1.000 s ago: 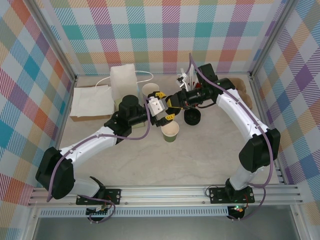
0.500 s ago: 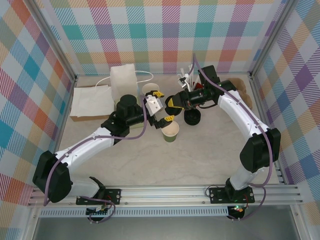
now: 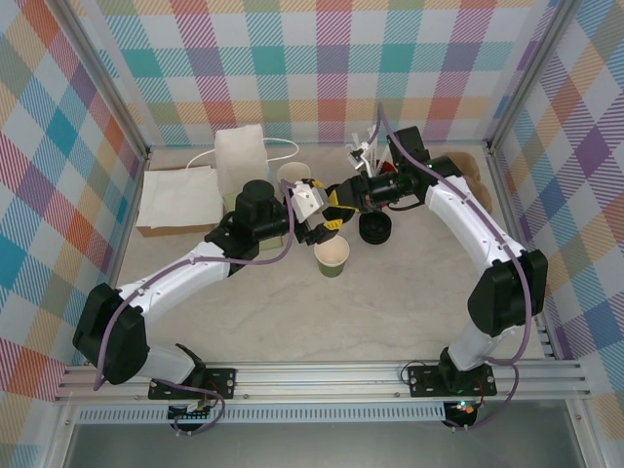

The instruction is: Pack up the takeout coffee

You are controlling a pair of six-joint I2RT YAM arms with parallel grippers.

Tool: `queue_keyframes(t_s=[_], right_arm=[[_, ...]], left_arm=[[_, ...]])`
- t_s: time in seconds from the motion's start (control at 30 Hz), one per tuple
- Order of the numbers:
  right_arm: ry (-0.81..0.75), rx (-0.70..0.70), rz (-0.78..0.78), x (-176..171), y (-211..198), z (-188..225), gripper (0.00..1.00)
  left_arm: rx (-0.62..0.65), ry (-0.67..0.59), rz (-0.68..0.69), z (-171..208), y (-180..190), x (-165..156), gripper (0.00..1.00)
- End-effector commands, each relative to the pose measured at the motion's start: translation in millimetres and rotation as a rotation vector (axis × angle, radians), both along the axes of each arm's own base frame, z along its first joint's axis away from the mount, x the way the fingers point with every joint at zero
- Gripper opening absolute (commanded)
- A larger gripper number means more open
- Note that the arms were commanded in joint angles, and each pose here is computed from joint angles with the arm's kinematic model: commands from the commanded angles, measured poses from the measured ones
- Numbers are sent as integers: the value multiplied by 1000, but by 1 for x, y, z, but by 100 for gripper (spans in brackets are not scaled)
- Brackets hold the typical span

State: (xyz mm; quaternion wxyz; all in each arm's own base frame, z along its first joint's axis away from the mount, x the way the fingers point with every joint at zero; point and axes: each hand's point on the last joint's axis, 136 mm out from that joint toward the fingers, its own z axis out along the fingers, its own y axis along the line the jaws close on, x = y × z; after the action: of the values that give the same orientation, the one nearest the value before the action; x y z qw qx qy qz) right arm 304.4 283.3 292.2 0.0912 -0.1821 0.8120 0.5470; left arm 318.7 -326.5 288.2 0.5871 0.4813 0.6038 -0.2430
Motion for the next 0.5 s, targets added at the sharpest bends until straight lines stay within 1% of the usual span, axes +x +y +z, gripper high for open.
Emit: queue_keyframes(t_s=[0.0,0.2,0.33,0.4,0.47], right_arm=[[16,18,29,-11,2,5,22],[32,11,39,-13,6,2,22],[36,-3,35,-12,6,-1,23],[32,-4,34,-11,6,-1,25],[21,-6,28,-11,6,2,29]], left_arm=[[-23,-33,0,15,-4,5,81],[-21,-34,6,14,-5,7,78],[-14,-36,9,14,-4,8,74],[-1,-36,12,11,-3,8,73],[11,-33,13,9,-2,7,73]])
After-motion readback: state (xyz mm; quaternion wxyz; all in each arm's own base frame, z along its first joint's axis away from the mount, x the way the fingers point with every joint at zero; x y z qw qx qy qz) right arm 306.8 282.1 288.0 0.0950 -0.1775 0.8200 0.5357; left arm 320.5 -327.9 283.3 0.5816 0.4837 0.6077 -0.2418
